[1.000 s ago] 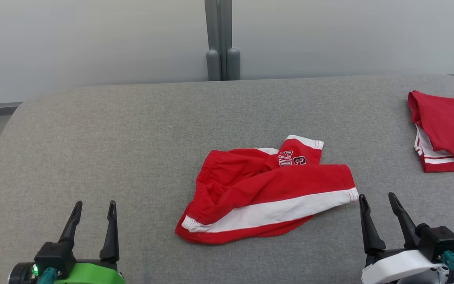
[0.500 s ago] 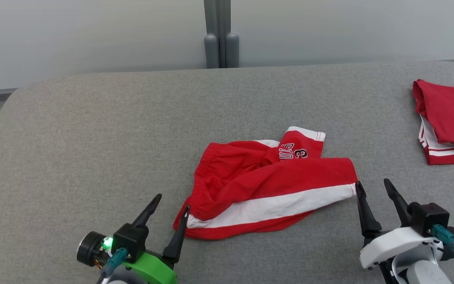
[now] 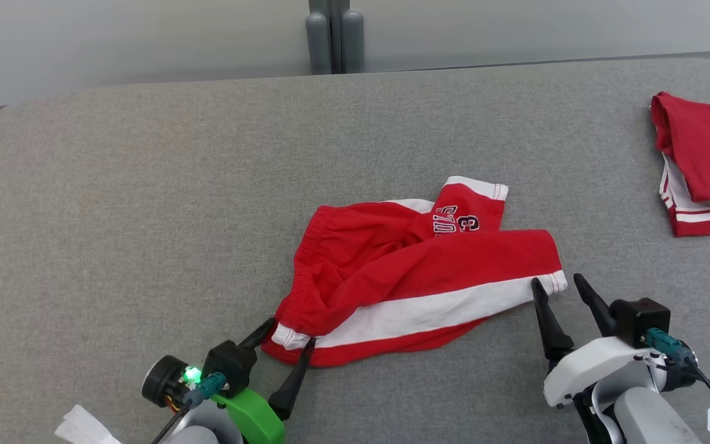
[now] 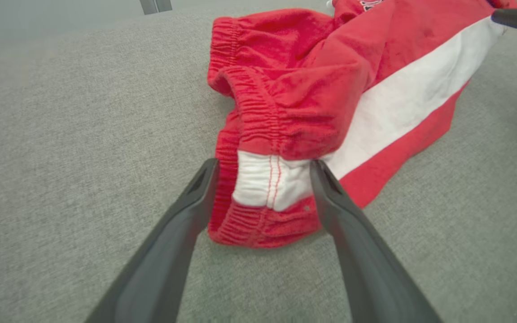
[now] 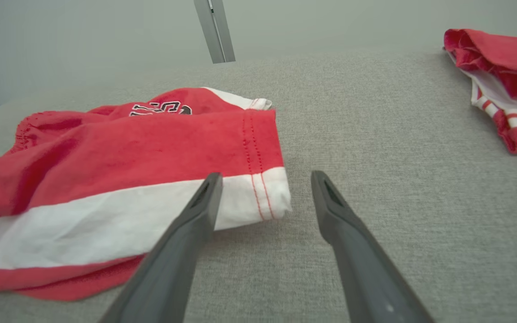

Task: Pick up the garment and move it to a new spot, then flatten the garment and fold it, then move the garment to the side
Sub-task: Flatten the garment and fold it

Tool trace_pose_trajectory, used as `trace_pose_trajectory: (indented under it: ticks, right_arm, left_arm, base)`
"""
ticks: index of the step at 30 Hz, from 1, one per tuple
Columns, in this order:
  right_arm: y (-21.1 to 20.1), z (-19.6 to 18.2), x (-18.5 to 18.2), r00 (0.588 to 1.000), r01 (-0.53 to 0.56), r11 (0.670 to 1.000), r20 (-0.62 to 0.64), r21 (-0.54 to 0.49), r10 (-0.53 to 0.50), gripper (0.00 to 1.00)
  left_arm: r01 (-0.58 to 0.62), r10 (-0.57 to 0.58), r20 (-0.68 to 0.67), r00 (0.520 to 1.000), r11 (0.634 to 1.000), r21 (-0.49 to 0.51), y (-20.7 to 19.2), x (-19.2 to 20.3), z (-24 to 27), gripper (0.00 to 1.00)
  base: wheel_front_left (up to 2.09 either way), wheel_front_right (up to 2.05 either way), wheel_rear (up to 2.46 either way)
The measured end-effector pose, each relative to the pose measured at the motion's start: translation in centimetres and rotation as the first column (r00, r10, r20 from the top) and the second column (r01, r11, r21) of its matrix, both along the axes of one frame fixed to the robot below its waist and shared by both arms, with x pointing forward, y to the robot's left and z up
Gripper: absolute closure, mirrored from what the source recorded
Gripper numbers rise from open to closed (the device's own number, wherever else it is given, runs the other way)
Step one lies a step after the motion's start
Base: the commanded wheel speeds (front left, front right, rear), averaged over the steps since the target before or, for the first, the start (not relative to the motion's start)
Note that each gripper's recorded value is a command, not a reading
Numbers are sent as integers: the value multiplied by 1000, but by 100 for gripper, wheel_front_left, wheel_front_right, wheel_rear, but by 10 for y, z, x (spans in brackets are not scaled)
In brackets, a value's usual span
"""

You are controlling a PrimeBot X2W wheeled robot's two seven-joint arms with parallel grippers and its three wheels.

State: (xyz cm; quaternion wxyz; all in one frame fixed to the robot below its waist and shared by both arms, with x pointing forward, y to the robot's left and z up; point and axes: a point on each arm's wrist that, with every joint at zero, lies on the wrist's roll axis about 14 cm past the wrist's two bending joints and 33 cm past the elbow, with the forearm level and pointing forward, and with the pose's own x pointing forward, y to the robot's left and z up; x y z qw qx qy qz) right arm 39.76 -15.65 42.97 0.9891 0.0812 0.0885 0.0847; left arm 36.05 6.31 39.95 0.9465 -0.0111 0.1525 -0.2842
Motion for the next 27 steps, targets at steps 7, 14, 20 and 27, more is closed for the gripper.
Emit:
trace_pose_trajectory:
  ticks: [7, 14, 20, 27]
  right_arm:
    - [14, -16, 2, 998, -34, 999, -57, 26, 36, 100]
    - [17, -4, 8, 998, -54, 998, -22, 32, 55, 100]
    - [20, 26, 12, 995, -71, 997, 76, 43, 68, 100]
    - [21, 73, 42, 972, -105, 994, 216, 30, 97, 100]
  left_arm:
    - [4, -4, -45, 999, 1000, -16, -1, 2, -8, 100]
    - [-12, 9, -50, 999, 998, -60, -3, 3, -1, 100]
    - [-33, 38, 27, 999, 985, -169, -9, 15, 35, 100]
    - [6, 30, 196, 980, 984, -181, -5, 56, 88, 100]
  base:
    - [0, 0, 0]
    - [0, 0, 0]
    - [0, 0, 0]
    - [0, 0, 0]
